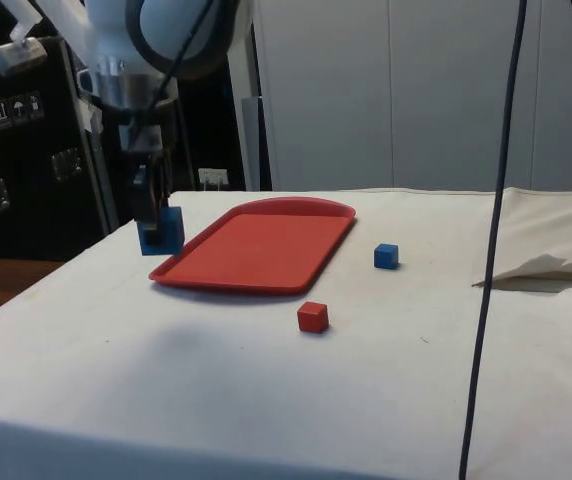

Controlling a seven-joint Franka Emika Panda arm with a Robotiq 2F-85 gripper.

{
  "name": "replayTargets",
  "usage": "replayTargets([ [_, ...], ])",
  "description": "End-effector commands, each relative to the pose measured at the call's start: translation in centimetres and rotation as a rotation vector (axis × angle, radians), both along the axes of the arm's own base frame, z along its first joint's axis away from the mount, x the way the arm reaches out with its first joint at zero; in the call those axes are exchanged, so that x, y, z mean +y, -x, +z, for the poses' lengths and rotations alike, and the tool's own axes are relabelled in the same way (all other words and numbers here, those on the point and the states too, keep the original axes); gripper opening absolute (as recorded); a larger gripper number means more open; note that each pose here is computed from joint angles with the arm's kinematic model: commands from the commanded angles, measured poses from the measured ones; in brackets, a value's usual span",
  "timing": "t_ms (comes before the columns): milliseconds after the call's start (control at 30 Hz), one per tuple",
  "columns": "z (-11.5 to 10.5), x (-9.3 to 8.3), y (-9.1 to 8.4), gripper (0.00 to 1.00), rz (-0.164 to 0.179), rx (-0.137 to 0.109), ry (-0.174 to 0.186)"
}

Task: Pick up the largest block and place it onto the tray.

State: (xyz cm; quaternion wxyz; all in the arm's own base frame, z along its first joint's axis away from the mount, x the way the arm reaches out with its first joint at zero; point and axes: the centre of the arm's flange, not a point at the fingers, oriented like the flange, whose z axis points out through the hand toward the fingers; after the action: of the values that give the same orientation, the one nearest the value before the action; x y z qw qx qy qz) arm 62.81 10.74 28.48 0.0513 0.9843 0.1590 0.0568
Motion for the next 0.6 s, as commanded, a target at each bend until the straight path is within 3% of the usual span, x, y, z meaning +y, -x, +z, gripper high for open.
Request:
replayTargets([
  [0, 0.3, -0.5, 0.1, 0.0, 0.0, -0.002, 0.006],
  [567, 0.3, -5.9, 0.1, 0.0, -0.017, -0.012, 0.027],
])
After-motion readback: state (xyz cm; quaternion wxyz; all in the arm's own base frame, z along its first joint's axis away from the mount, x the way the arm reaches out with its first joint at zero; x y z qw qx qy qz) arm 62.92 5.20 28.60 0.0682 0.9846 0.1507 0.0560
